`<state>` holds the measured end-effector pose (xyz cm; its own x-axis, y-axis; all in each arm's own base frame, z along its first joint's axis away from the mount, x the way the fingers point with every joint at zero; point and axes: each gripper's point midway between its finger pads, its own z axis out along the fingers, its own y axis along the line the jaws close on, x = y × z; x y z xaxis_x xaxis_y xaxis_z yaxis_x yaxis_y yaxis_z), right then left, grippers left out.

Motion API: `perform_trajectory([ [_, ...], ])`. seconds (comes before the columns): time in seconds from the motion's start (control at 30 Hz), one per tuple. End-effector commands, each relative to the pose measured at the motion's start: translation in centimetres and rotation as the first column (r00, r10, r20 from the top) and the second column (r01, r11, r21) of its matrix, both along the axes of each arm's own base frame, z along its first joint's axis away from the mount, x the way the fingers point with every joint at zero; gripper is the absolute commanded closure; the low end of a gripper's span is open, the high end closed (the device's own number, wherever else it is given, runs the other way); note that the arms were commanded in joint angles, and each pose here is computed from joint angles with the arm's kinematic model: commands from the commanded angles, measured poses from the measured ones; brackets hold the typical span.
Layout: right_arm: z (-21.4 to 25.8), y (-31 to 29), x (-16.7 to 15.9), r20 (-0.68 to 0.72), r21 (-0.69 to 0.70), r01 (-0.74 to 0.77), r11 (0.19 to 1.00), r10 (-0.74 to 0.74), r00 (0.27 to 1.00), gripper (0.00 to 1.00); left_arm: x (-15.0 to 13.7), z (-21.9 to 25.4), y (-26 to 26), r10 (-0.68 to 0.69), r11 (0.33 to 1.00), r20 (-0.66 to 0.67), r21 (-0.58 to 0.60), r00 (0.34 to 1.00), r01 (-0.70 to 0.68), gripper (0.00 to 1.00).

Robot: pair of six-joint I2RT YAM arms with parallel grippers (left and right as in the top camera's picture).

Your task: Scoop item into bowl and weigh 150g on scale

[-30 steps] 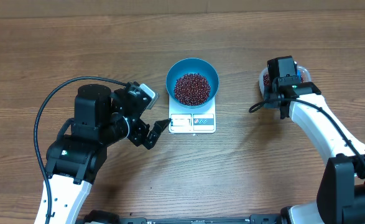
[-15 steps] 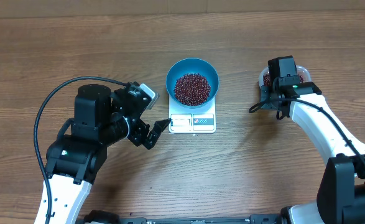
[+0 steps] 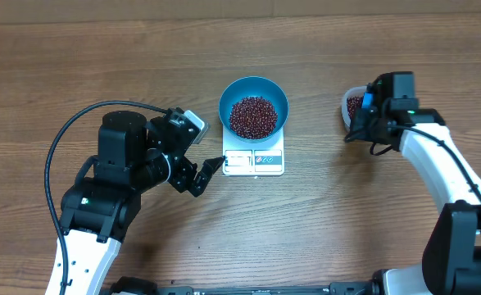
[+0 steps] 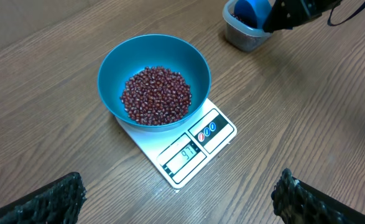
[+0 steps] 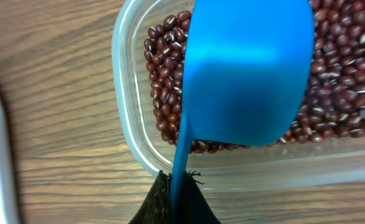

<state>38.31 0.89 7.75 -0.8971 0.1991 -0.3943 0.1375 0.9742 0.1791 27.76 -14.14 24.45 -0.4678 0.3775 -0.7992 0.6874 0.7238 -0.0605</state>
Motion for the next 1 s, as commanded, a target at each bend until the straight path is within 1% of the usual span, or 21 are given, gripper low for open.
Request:
perform_trajectory([
  [0.0, 0.6, 1.7, 0.3, 0.035, 0.189, -0.065, 0.980, 0.059, 0.998, 0.96, 0.3, 1.1, -0.2, -0.020, 1.000, 0.037, -0.003, 0.999, 0.020, 0.00],
  [0.13, 1.2, 1.7, 0.0, 0.054, 0.280, -0.094, 0.955, 0.082, 0.995, 0.96, 0.3, 1.1, -0.2, -0.020, 1.000, 0.037, -0.003, 0.999, 0.020, 0.00],
  [0.43, 1.9, 0.5, -0.3, 0.060, 0.382, -0.064, 0.922, 0.045, 0.997, 0.96, 0.3, 1.1, -0.2, -0.020, 1.000, 0.037, -0.003, 0.999, 0.020, 0.00],
  [0.8, 2.6, -1.2, -0.3, 0.078, 0.441, -0.031, 0.897, -0.003, 0.997, 0.96, 0.3, 1.1, -0.2, -0.020, 1.000, 0.037, -0.003, 0.999, 0.020, 0.00],
  [0.97, 2.7, -2.3, -0.3, 0.083, 0.443, -0.011, 0.896, -0.029, 0.996, 0.96, 0.3, 1.1, -0.2, -0.020, 1.000, 0.037, -0.003, 0.999, 0.020, 0.00],
])
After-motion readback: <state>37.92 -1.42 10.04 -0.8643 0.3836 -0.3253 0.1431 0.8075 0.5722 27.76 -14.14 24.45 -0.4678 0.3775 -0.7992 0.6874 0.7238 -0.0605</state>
